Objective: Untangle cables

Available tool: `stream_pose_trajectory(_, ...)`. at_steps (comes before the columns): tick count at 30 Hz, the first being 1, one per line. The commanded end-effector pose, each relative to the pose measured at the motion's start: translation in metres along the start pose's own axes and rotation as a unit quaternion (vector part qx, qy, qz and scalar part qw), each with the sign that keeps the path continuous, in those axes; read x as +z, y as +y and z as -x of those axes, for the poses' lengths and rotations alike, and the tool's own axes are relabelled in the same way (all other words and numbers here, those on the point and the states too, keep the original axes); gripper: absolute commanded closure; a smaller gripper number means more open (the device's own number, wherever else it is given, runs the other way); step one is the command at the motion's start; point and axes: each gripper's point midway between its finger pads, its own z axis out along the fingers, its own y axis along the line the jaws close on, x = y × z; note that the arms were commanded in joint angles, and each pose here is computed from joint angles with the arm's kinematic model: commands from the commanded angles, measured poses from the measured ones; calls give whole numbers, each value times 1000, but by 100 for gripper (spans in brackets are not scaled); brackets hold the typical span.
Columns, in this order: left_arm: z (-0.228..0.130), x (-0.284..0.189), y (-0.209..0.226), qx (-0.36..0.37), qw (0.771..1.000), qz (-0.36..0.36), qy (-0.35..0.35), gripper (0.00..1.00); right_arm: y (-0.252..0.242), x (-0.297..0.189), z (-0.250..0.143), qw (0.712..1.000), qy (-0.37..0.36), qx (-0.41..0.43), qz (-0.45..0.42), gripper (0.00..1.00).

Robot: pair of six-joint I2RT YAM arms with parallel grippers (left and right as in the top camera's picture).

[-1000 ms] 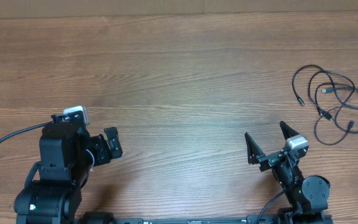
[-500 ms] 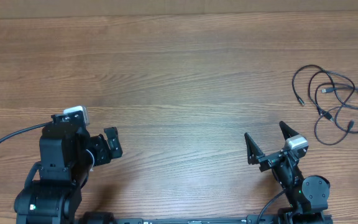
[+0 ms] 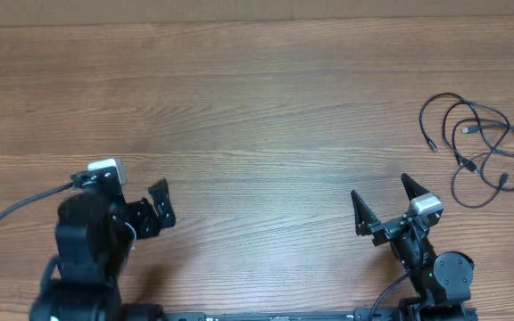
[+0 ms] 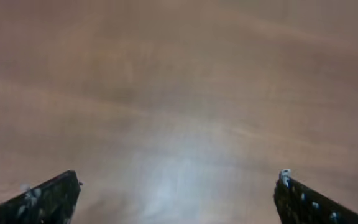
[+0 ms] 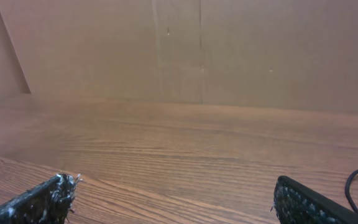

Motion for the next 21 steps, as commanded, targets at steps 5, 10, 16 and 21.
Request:
stream_pose_trajectory(5,-31,32,-11,23,987,-89,-130,0,0,0,-1,1000,-3,-2,2,0)
stream_pose_trajectory(10,-34,37,-12,19,973,-113,-201,1,1,0,-1,1000,-3,-2,2,0)
stream_pose_trajectory(16,-28,32,-10,30,953,-122,-276,0,0,0,-1,1000,-3,-2,2,0)
stream_pose_trajectory(21,-21,30,-9,35,935,-124,-330,1,1,0,-1,1000,-3,-2,2,0)
